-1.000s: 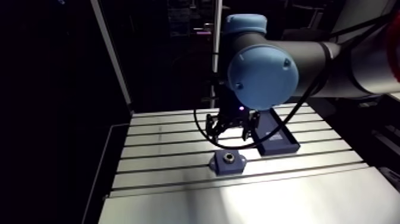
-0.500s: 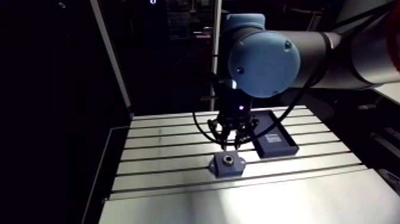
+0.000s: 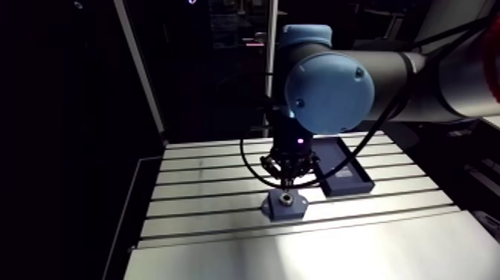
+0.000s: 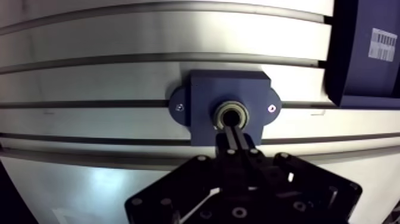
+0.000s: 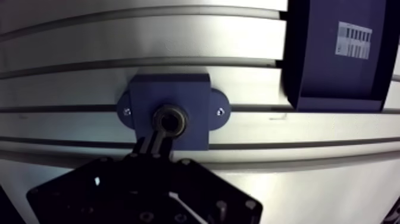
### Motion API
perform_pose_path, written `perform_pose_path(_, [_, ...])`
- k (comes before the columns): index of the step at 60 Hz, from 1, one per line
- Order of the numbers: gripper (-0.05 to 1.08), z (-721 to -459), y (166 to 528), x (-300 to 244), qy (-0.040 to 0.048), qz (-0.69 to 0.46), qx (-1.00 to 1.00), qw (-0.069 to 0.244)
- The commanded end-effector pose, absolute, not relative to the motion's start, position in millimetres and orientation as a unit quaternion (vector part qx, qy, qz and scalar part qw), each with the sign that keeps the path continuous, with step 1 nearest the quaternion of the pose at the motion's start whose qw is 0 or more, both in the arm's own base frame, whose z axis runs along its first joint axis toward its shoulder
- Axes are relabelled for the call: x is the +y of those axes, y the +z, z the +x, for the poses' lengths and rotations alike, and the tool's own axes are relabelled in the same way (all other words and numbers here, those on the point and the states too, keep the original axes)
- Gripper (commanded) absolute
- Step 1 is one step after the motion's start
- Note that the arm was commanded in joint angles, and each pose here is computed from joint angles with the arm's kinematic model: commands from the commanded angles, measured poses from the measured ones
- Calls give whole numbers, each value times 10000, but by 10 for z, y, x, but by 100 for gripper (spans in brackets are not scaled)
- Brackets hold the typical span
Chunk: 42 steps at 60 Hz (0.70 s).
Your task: Pick up the bearing and press it into the housing until flush.
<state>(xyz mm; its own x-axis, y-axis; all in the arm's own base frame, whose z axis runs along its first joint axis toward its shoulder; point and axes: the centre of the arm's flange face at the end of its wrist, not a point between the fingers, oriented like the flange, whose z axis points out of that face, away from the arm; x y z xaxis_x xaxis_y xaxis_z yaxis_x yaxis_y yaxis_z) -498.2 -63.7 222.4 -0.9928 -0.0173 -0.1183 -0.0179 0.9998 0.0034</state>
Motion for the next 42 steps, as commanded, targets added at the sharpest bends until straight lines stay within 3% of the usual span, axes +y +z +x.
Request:
perform_pose_path(1, [94, -4950, 2145, -629, 25, -101, 9983, 581])
perform_pose_path(42, [94, -4921, 1996, -595, 22, -94, 9983, 572])
